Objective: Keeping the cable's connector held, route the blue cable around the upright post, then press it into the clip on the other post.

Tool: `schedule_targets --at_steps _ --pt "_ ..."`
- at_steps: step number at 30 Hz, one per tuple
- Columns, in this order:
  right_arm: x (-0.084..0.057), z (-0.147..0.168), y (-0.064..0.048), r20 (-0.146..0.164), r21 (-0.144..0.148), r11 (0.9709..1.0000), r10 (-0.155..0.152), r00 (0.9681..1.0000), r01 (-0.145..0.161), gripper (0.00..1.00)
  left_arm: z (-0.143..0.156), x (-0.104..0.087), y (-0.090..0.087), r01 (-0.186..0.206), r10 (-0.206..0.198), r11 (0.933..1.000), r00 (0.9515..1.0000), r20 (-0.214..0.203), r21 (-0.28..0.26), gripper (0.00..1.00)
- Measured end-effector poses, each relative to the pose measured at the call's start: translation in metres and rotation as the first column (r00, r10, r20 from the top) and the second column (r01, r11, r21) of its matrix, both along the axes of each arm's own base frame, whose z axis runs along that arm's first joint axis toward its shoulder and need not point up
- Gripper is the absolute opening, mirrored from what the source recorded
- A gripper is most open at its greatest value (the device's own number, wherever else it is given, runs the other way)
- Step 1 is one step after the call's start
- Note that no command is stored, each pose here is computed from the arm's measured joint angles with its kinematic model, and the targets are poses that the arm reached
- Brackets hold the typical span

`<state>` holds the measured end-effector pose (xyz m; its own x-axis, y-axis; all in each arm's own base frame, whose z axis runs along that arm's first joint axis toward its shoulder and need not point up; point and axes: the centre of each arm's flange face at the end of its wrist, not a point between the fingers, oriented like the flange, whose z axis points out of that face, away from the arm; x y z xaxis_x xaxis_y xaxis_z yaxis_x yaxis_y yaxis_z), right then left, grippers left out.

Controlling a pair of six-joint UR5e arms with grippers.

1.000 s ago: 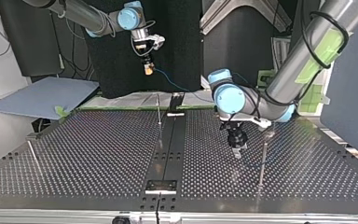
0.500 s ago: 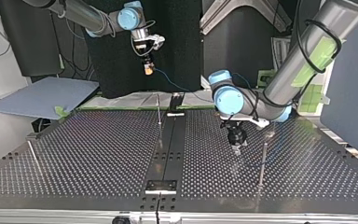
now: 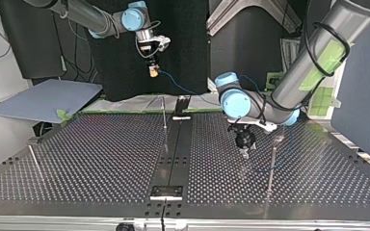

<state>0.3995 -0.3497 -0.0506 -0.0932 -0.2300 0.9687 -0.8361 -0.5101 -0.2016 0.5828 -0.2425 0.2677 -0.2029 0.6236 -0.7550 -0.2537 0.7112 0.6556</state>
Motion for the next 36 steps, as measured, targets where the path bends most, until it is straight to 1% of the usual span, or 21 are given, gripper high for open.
schedule_targets --at_steps 8,12,16,20,24,30,36 --pt "0.001 0.0 0.001 0.0 0.0 1.0 0.002 1.0 -0.002 0.0 -0.003 0.001 0.001 -0.005 0.006 0.999 0.9998 -0.019 0.045 1.0" --pt "0.001 0.0 0.001 0.0 0.001 1.0 0.003 1.0 -0.003 0.0 -0.02 0.002 -0.002 0.003 0.002 0.9969 0.9984 -0.056 0.079 1.0" --pt "0.001 0.0 0.002 -0.001 0.001 1.0 0.004 1.0 -0.004 0.0 -0.042 0.002 -0.008 0.015 -0.006 0.9946 0.9957 -0.093 0.103 1.0" --pt "0.002 0.0 0.002 -0.001 0.001 1.0 0.005 1.0 -0.005 0.0 -0.05 0.004 -0.007 0.01 0.002 0.9931 0.9943 -0.106 0.117 1.0" --pt "0.002 0.0 0.002 0.0 0.001 1.0 0.005 1.0 -0.005 0.0 -0.051 0.005 -0.003 -0.001 0.015 0.9917 0.9939 -0.109 0.129 1.0" --pt "0.002 0.0 0.002 -0.001 0.0 1.0 0.005 1.0 -0.005 0.0 -0.051 0.005 0.0 -0.018 0.037 0.9875 0.9925 -0.117 0.156 1.0" --pt "0.002 0.0 0.002 -0.001 0.001 1.0 0.005 1.0 -0.005 0.0 -0.051 0.005 0.001 -0.02 0.047 0.9792 0.9901 -0.132 0.202 1.0"
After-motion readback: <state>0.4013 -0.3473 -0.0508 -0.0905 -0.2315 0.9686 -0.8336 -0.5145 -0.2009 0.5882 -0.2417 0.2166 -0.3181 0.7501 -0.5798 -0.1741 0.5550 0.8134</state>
